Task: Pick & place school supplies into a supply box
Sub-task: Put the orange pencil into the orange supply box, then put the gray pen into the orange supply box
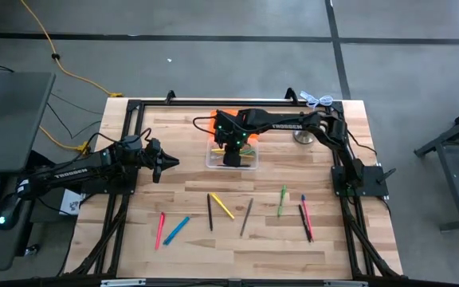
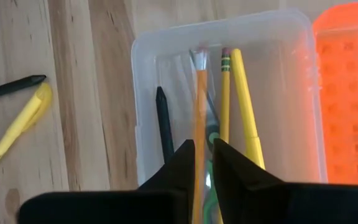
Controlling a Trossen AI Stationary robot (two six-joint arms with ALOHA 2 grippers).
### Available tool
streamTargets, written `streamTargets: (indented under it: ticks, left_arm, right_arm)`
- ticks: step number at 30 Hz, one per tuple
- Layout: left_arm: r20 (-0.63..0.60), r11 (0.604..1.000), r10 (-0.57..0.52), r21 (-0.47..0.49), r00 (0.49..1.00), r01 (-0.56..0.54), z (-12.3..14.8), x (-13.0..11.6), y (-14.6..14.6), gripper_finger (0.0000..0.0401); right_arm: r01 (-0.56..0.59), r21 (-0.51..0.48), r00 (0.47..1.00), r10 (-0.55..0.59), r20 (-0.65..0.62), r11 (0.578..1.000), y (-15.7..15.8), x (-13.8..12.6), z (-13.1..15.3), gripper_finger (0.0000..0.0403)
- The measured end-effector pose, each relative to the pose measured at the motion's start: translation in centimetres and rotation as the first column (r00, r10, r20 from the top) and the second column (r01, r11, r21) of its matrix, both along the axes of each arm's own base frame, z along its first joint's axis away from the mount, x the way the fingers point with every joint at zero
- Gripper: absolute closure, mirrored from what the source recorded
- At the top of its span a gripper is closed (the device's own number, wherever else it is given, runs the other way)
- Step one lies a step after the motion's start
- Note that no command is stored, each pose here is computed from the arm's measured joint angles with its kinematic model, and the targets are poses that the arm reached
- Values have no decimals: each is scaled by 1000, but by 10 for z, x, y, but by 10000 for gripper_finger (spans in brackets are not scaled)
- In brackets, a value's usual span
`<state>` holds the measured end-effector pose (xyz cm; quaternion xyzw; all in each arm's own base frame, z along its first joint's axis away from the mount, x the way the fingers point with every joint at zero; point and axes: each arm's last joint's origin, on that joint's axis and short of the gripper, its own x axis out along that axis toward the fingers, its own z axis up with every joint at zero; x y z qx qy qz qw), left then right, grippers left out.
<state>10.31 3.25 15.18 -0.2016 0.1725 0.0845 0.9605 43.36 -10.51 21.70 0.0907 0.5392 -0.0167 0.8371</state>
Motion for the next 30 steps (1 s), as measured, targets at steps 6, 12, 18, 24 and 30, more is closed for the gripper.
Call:
streamTargets:
  ticks: [6,12,18,24,30]
  left_arm:
    - [0,1000,0,0,1000,0,0,0,0,322]
    - [0,1000,0,0,1000,0,0,0,0,322]
    - [5,1000,-27,-11,1000,27,0,0,-1,322]
    - [7,999,-48,-19,999,48,0,0,-1,322]
    - [5,999,-47,-24,999,47,0,0,-2,322]
  right_arm:
    - [1,-6,1000,-1,0,1000,0,0,0,360]
    - [17,-8,999,-16,48,1000,-2,4,5,351]
    - [8,90,993,-18,118,996,0,10,23,352]
    - [-20,250,983,-26,181,968,17,19,44,357]
    - [-96,266,984,51,168,959,61,24,52,356]
